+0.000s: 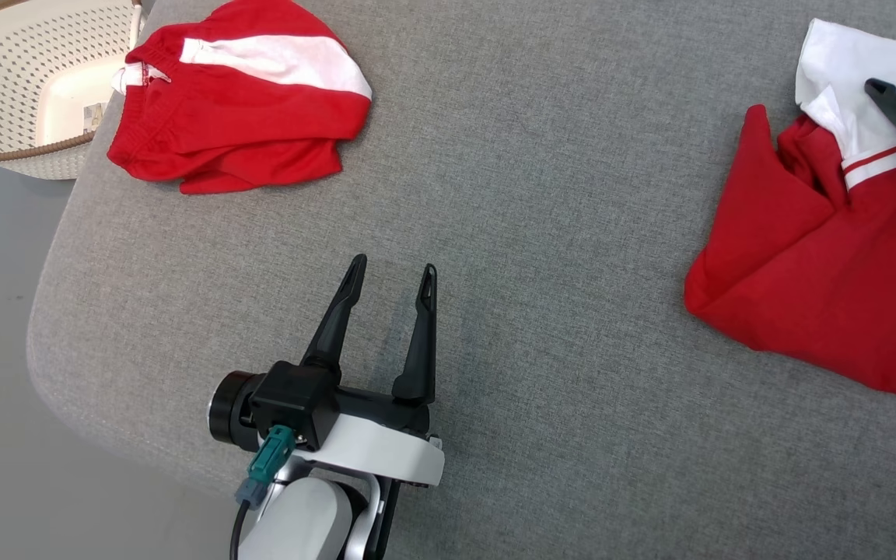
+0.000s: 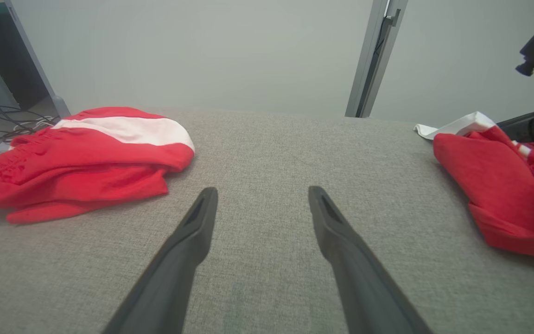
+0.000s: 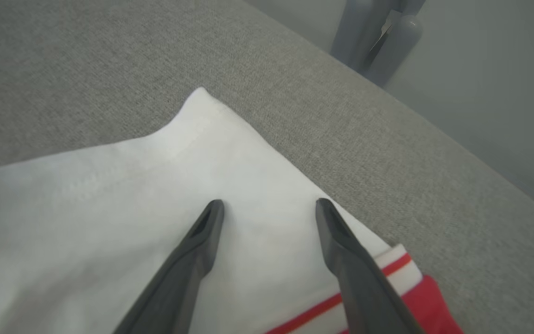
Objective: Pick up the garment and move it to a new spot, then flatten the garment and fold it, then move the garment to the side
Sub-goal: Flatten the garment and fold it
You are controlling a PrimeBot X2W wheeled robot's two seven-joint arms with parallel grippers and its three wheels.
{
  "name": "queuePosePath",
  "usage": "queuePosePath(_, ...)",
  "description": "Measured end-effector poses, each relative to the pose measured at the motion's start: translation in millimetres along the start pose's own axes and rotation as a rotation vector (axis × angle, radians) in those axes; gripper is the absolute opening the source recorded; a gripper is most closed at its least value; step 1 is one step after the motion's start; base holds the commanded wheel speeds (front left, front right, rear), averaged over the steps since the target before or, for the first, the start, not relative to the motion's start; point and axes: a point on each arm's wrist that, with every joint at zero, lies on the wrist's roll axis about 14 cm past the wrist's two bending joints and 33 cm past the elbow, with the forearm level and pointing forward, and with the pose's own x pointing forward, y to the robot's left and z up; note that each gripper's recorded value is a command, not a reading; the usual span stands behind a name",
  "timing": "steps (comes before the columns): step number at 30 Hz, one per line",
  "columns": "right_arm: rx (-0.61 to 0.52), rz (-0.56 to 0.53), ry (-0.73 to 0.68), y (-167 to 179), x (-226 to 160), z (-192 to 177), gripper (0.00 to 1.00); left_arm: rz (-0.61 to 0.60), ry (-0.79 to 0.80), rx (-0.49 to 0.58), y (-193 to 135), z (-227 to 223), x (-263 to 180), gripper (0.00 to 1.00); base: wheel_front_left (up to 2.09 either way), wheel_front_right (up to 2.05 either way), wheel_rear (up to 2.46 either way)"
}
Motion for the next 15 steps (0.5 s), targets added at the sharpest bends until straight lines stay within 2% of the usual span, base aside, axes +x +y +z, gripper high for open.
queuePosePath(1,-0.003,0.001,0.013,0,0,-3,0.84,0.001,0.001,0.000,0,0,0,1.00,0.00,0.00,0.00)
queuePosePath(2,0.006,0.007,0.029,1,1,-6,0.00,0.001,0.001,0.000,0,0,0,1.00,0.00,0.00,0.00)
queuePosePath(9,0.006,0.005,-0.009,-1,-5,-2,0.00,-0.005,-0.007,-0.001,-2,2,3,1.00,0.00,0.00,0.00)
queuePosePath(15,-0.017,-0.022,-0.110,-9,-19,19,0.00,-0.023,-0.022,-0.005,-7,6,4,1.00,0.00,0.00,0.00)
